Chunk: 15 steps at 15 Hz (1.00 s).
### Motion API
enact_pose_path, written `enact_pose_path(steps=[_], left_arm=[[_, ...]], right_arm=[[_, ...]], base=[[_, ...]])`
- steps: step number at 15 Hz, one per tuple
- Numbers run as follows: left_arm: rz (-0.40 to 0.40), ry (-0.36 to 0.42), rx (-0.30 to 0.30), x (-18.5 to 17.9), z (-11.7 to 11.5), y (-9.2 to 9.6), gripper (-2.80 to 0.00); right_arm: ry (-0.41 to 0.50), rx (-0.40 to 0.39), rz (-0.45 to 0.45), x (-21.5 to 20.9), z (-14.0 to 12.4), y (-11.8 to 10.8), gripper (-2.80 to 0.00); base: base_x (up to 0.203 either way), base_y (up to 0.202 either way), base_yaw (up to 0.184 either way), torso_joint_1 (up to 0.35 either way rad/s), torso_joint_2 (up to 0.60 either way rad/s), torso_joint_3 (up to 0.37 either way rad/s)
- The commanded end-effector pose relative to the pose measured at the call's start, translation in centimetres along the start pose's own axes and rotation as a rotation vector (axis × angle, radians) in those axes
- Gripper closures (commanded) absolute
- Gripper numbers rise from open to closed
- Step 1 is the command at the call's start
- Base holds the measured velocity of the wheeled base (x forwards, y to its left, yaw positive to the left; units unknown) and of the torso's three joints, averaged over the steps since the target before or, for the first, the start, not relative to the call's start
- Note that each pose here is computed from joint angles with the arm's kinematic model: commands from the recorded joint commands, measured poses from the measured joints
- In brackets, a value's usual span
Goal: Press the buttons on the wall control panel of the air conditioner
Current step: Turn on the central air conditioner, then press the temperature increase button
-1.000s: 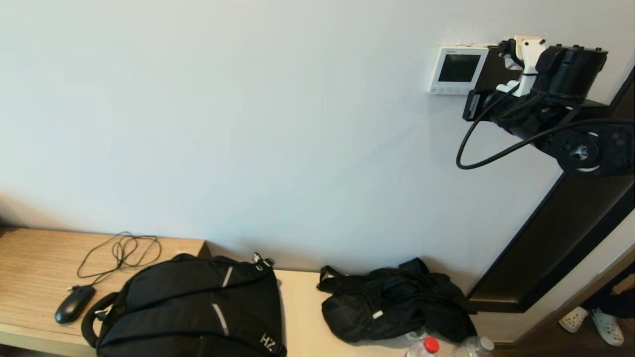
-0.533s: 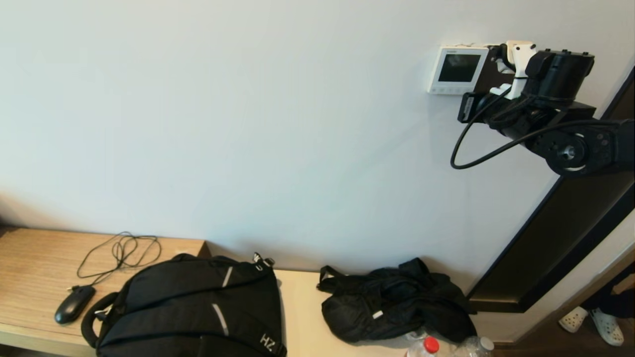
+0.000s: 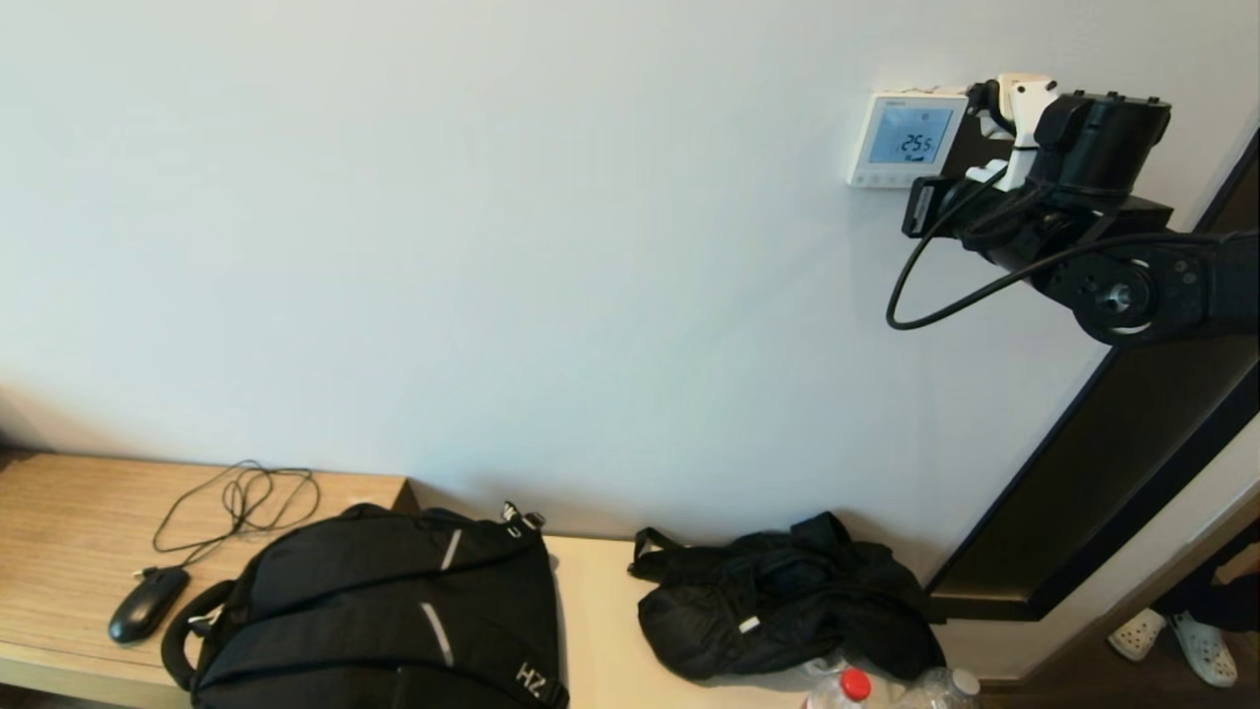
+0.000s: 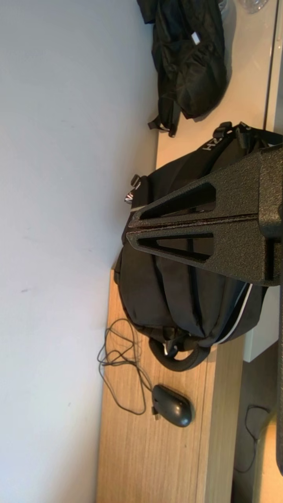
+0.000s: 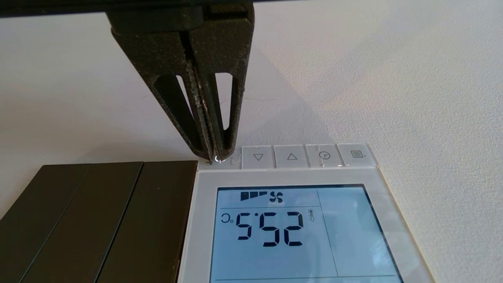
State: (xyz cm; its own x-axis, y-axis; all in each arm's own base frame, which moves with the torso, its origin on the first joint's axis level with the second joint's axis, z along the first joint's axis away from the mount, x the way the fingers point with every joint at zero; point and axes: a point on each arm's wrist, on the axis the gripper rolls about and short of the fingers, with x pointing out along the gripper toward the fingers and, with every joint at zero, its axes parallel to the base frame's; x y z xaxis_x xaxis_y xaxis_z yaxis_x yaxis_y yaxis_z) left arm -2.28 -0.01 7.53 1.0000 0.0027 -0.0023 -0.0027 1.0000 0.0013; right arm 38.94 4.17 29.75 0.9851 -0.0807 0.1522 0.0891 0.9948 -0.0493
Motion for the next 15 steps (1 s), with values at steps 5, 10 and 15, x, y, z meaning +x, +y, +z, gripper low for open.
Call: enact_pose_path(steps=[5,10,15], left_arm=[[0.000,-0.001,0.000,0.0,0.0,0.0,0.00],[0.000,-0.001,0.000,0.0,0.0,0.0,0.00],[0.000,0.000,0.000,0.0,0.0,0.0,0.00]], right_arm=[[0.001,0.002,0.009,-1.0,0.1,0.1,0.00],[0.009,0.008,0.051,-2.7,0.5,1.5,0.00],[0.006,0.008,0.039,-1.9,0.3,1.9,0.00]], base=[[0.000,0.000,0.000,0.000,0.00,0.000],[0.000,0.000,0.000,0.000,0.00,0.000],[0.000,0.000,0.000,0.000,0.00,0.000]])
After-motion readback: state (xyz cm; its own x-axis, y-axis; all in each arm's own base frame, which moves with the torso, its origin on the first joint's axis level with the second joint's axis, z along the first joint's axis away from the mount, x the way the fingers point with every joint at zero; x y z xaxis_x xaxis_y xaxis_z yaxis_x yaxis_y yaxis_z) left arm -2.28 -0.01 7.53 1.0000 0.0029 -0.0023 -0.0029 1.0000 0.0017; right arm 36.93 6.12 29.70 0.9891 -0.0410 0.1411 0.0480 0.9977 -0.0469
